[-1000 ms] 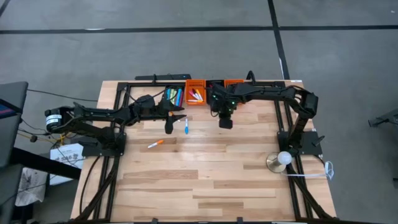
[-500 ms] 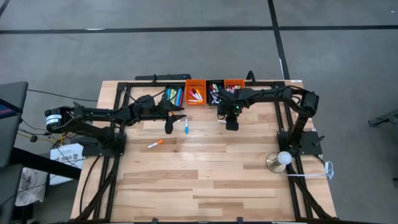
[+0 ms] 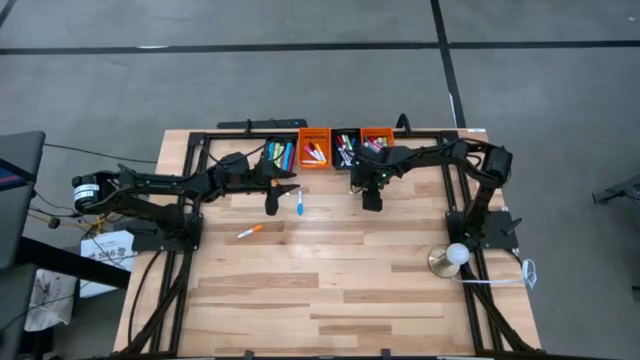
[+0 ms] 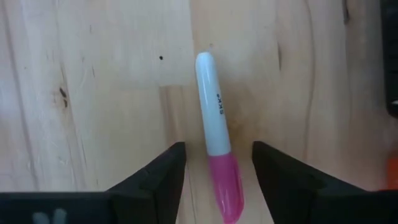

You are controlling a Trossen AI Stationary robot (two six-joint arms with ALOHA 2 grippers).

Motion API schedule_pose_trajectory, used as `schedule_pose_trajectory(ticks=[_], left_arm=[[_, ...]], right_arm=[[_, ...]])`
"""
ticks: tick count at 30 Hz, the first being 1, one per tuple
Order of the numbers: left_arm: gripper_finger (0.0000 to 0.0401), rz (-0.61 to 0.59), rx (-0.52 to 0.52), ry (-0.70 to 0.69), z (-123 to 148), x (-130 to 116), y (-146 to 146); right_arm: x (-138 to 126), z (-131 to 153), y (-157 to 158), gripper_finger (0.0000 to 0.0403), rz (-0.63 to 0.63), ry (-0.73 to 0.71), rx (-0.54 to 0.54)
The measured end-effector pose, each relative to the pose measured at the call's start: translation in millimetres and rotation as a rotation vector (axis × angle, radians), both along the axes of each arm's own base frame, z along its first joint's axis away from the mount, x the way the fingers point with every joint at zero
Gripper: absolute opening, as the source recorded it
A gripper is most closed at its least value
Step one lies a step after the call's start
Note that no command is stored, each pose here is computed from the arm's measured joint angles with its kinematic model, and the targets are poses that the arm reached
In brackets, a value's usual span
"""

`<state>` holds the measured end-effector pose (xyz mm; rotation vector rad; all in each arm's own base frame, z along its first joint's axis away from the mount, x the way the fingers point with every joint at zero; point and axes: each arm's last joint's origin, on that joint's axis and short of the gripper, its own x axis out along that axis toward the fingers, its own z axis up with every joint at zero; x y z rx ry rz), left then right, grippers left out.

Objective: Pick & Place Markers
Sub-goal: Put the small pink highlighter pen into the left orange basket

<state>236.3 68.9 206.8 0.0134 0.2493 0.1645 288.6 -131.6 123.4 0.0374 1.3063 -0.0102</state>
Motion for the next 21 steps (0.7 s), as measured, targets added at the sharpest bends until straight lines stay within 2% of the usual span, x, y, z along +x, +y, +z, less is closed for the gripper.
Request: schedule_pose_trajectory(ticks=[4,11,14,18,21], left_arm=[[0.0159,0.000,0.000,0.000,0,0,0],[0.0159,0.000,0.000,0.000,0,0,0],[0.0159,0.000,0.000,0.000,0,0,0],[0.0159,0.000,0.000,0.000,0,0,0],[0.0159,0.000,0.000,0.000,0,0,0]], right_arm=[[0,1,1,0.0143,0.004,-0.002,0.003],[6,4,9,0.0024,0.058,0.005,-0.001],[10,11,10,0.0025,0.066,0.008,-0.003],[20,22,12,0.0047,0.086,-0.017,0.000],[29,34,14,0.0041,0.102,-0.052,-0.010]])
